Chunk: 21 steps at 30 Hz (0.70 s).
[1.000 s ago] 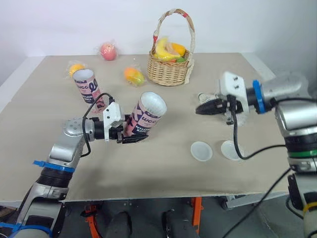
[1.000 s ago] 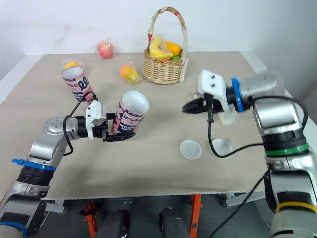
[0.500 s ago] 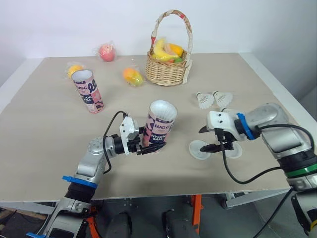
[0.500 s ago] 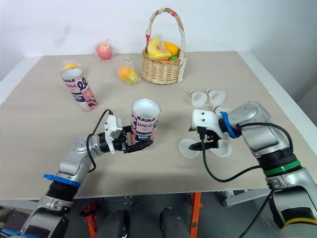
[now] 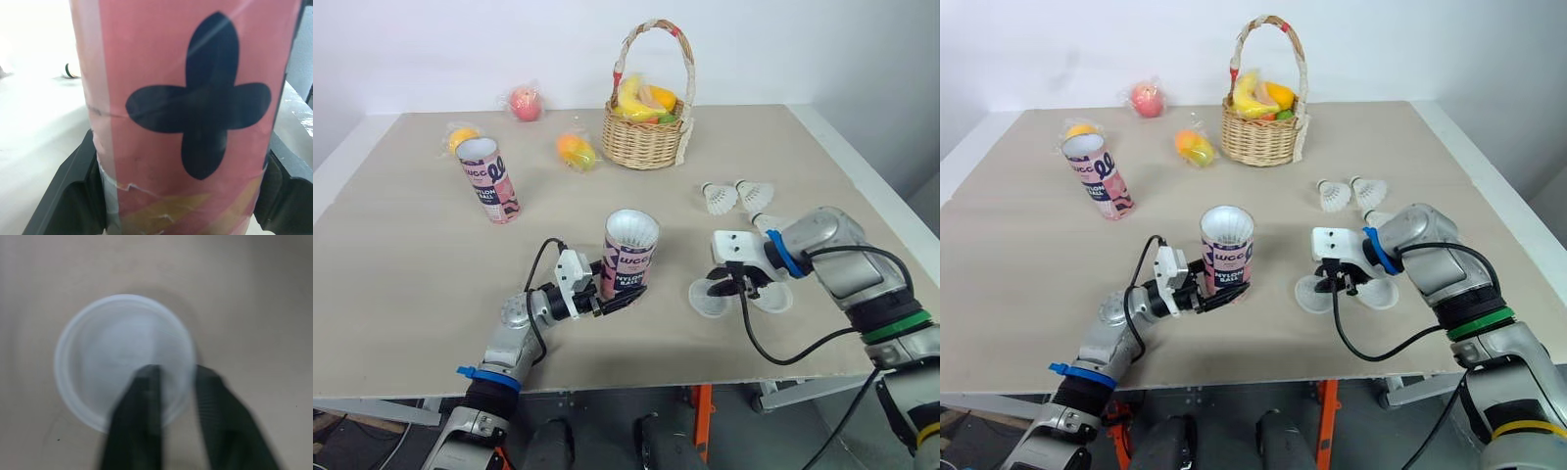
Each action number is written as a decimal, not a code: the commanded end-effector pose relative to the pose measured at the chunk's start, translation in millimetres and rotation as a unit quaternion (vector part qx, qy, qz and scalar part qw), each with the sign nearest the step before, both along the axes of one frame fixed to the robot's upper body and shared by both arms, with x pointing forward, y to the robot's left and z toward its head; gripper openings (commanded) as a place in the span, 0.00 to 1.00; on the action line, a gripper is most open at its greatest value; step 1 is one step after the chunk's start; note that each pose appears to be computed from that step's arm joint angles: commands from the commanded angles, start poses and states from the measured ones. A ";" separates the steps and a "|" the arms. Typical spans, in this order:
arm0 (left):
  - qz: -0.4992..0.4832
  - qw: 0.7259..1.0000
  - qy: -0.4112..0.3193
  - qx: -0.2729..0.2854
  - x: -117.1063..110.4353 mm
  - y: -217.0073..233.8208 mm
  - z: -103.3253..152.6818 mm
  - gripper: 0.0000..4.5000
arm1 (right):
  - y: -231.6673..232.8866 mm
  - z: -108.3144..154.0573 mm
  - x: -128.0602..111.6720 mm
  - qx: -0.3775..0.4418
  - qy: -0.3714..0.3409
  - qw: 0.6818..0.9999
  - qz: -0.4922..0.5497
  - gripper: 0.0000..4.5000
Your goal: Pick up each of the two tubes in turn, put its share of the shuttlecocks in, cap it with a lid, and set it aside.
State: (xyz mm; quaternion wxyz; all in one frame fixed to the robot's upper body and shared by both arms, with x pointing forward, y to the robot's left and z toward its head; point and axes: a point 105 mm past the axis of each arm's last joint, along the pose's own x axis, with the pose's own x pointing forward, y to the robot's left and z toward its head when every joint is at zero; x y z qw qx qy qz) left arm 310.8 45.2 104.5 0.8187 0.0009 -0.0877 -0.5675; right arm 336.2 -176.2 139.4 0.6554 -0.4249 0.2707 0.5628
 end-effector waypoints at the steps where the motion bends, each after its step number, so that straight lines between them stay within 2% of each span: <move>1: -0.020 0.999 0.011 0.034 -4.6 0.5 -11.7 0.73 | 0.8 7.2 0.0 -0.006 -0.008 1.000 0.015 0.01; 4: -0.011 0.999 0.009 0.037 -0.1 8.1 -11.8 0.73 | 2.6 11.2 1.7 0.000 -0.014 1.000 0.014 0.01; 8: 0.005 1.000 0.004 0.027 4.8 17.2 -8.0 0.73 | 9.7 34.5 0.8 0.032 -0.027 0.999 0.020 0.01; 10: 0.010 1.000 0.004 0.024 5.3 20.3 -8.5 0.73 | 12.9 52.8 0.1 0.051 -0.039 0.998 0.027 0.01; 14: 0.020 1.000 0.008 0.020 2.8 25.6 -17.1 0.73 | 21.2 105.3 -0.5 0.102 -0.076 0.991 0.047 0.01; 21: 0.019 0.999 0.016 0.021 0.7 23.7 -27.3 0.73 | 66.5 158.7 4.1 0.149 -0.125 0.978 0.079 0.01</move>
